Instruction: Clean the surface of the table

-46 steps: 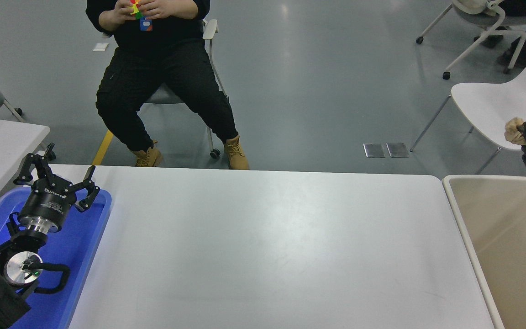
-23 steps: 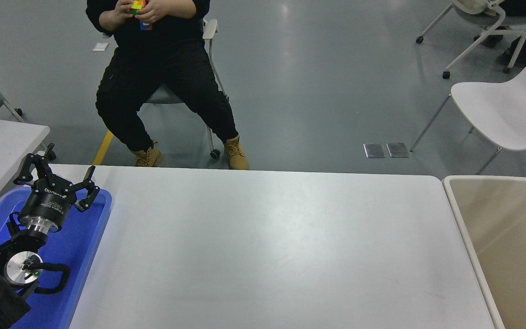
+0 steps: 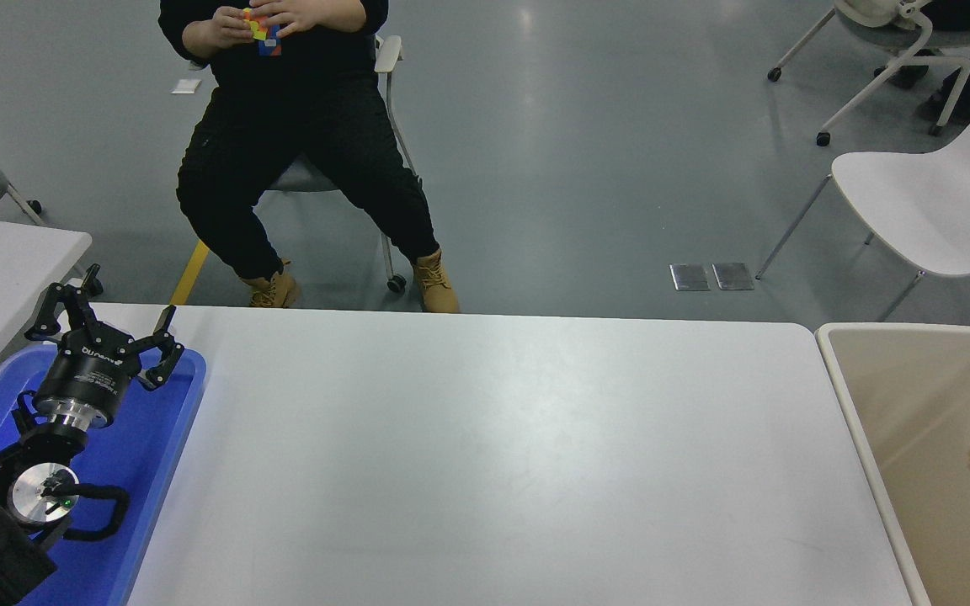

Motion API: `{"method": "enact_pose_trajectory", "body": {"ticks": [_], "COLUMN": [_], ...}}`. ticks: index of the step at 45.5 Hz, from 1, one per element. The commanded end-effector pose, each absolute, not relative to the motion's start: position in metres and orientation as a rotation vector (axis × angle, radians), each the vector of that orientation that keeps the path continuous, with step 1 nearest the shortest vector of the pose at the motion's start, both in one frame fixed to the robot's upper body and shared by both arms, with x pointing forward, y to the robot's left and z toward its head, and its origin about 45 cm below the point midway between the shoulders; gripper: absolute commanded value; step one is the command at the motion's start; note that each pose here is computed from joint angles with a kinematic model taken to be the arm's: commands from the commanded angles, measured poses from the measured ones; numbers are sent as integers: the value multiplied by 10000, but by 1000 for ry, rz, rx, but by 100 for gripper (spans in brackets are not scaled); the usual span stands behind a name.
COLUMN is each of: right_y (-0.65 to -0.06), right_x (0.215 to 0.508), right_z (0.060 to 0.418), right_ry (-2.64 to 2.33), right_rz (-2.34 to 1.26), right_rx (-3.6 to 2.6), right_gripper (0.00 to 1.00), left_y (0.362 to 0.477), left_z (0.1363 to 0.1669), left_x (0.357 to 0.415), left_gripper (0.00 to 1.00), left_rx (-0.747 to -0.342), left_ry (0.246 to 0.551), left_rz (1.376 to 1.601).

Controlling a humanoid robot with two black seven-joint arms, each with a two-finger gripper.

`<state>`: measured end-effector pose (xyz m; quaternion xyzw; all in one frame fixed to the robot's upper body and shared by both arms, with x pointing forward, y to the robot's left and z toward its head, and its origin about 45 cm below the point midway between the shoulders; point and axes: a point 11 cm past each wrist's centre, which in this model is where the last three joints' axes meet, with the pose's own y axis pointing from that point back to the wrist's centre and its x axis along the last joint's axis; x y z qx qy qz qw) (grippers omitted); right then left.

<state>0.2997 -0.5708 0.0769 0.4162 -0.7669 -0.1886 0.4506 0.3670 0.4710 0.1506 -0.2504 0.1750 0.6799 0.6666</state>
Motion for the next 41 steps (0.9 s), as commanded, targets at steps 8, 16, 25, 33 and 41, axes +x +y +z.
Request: {"method": "enact_pose_trajectory", "body": {"ticks": [8,16,25,33,41], "right_y": [-5657,-5633,-5569,-5562,-5552], "right_x": [2903,2896,2873,2814,2865], "right_z": [646,619,548,497,529], "right_ry": [-1868,-1863,-1848,-1836,-1841], "right_rz": [-480,-485,-499,-513,-509], "right_rx": [1023,1027,1038,1039,1050], "right_gripper": [17,59,96,97,98], "left_y": [4710,4710,4710,4710,4710], "left_z": [1506,1506,1506,1506,1506], "left_x": [3670,3670,3670,3670,3670], "left_gripper": [100,100,100,100,100], "left_rx": [-565,-565,-565,-565,-565], "left_ry": [395,395,395,395,395], "left_rz": [1535,1535,1535,1535,1535]}}
